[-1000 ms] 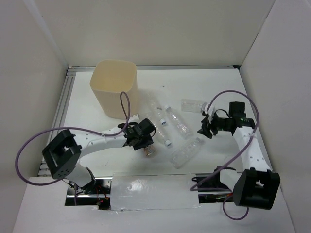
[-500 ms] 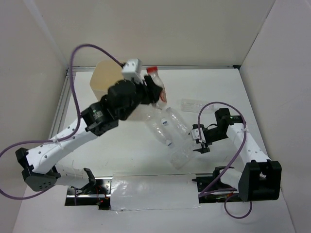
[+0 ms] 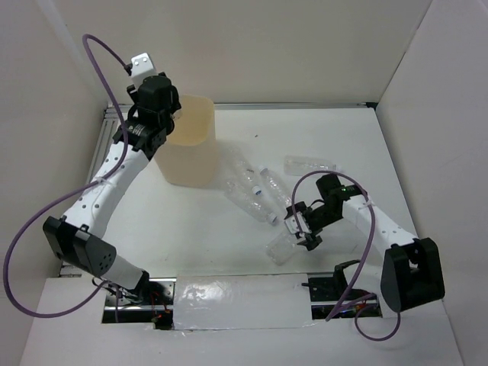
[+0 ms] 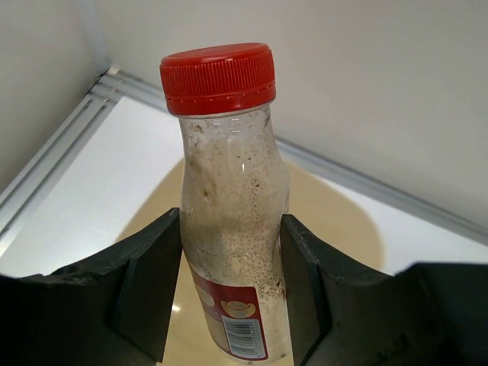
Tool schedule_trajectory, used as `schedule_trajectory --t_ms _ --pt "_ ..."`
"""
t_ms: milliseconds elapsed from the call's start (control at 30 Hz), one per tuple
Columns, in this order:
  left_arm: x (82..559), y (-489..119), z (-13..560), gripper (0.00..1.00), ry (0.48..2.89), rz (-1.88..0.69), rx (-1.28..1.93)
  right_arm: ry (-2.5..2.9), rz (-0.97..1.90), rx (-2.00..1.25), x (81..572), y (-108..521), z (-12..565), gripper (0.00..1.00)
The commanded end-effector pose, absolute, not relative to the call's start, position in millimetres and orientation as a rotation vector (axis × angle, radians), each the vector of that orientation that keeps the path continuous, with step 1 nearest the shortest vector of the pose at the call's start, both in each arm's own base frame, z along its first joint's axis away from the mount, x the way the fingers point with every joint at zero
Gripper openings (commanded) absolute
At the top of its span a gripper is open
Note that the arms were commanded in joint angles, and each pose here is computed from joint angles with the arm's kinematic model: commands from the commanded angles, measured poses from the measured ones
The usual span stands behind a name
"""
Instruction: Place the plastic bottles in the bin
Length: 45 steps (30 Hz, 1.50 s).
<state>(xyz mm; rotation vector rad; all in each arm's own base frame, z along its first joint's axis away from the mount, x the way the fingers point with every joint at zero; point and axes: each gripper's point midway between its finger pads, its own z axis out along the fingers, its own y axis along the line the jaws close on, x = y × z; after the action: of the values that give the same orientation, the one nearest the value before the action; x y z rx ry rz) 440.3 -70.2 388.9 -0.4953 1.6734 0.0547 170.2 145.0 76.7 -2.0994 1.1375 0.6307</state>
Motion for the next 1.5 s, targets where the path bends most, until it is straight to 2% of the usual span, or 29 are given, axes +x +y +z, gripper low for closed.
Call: schedule_trajectory --t_ms 0,33,67,133,267,400,467,500,533,567,600,700,733,833,867,933,967,1033,1067,1233,1267,1300,1467 --pt "449.3 -59.5 369.4 0.53 1.714 0.104 -0.500 1.144 0.540 -2.130 191.8 147.1 64.7 0.94" --pt "452.8 -58.1 361.0 0.68 1.734 0.105 -0.494 1.165 0.544 -2.150 192.2 148.7 58.8 0.94" --pt "456.0 -56.1 356.7 0.77 1.744 0.106 -0.493 1.158 0.512 -2.155 199.3 150.4 57.5 0.94" --pt "457.1 -61.3 355.8 1.00 1.755 0.079 -0.474 1.184 0.476 -2.177 204.6 149.3 52.4 0.94" --pt "454.9 -71.0 374.1 1.00 1.735 0.026 -0.432 1.191 0.456 -2.244 204.8 149.7 37.5 0.94" --pt "428.0 -116.2 404.5 1.00 1.699 -0.090 -0.236 1.229 0.446 -2.297 198.3 140.7 19.6 0.87" --pt "400.1 -145.2 421.5 1.00 1.668 -0.214 -0.091 1.244 0.449 -2.323 194.3 135.6 12.1 0.78" --pt "386.3 -168.1 403.5 1.00 1.703 -0.270 -0.015 1.255 0.466 -2.329 189.2 133.6 9.3 0.72" --pt "374.7 -179.0 399.5 1.00 1.704 -0.316 0.030 1.261 0.491 -2.344 183.9 131.7 10.3 0.63" --pt "362.3 -189.4 390.7 1.00 1.721 -0.363 0.066 1.268 0.519 -2.343 180.5 132.4 13.4 0.49" --pt "338.8 -204.9 372.4 1.00 1.753 -0.427 0.101 1.278 0.563 -2.340 176.1 133.7 16.3 0.41" --pt "296.0 -228.8 330.5 1.00 1.829 -0.524 0.145 1.267 0.682 -2.263 169.2 144.9 58.3 0.23" --pt "285.4 -234.7 319.8 1.00 1.849 -0.548 0.161 1.237 0.704 -2.227 168.6 152.0 75.8 0.20" --pt "256.2 -243.5 275.9 1.00 1.939 -0.575 0.129 1.165 0.745 -2.048 174.5 176.3 154.7 0.20" --pt "250.9 -244.4 260.8 1.00 1.976 -0.570 0.119 1.103 0.713 -1.961 189.6 190.5 196.0 0.20" --pt "241.2 -242.1 228.9 1.00 2.043 -0.579 0.038 1.182 0.747 -1.825 201.1 203.4 234.5 0.20" --pt "238.9 -238.3 221.8 1.00 2.054 -0.583 0.001 1.115 0.675 -1.761 224.2 213.7 270.2 0.20" --pt "230.7 -232.8 193.2 1.00 2.108 -0.612 -0.106 1.220 0.735 -1.594 244.1 224.9 299.9 0.20" --pt "226.8 -229.3 181.8 1.00 2.129 -0.615 -0.140 1.131 0.648 -1.528 269.1 233.0 332.0 0.20" --pt "208.9 -216.6 141.6 1.00 2.137 -0.725 -0.304 1.088 0.640 -1.327 332.0 276.0 393.7 0.20" --pt "205.4 -212.1 126.6 1.00 2.146 -0.716 -0.302 1.151 0.738 -1.313 347.7 301.6 379.3 0.22" --pt "203.8 -213.9 125.3 1.00 2.140 -0.742 -0.297 1.053 0.726 -1.279 356.7 314.1 421.2 0.22" --pt "199.5 -224.8 118.4 1.00 2.148 -0.821 -0.296 0.955 0.874 -1.194 381.8 386.1 470.1 0.24"
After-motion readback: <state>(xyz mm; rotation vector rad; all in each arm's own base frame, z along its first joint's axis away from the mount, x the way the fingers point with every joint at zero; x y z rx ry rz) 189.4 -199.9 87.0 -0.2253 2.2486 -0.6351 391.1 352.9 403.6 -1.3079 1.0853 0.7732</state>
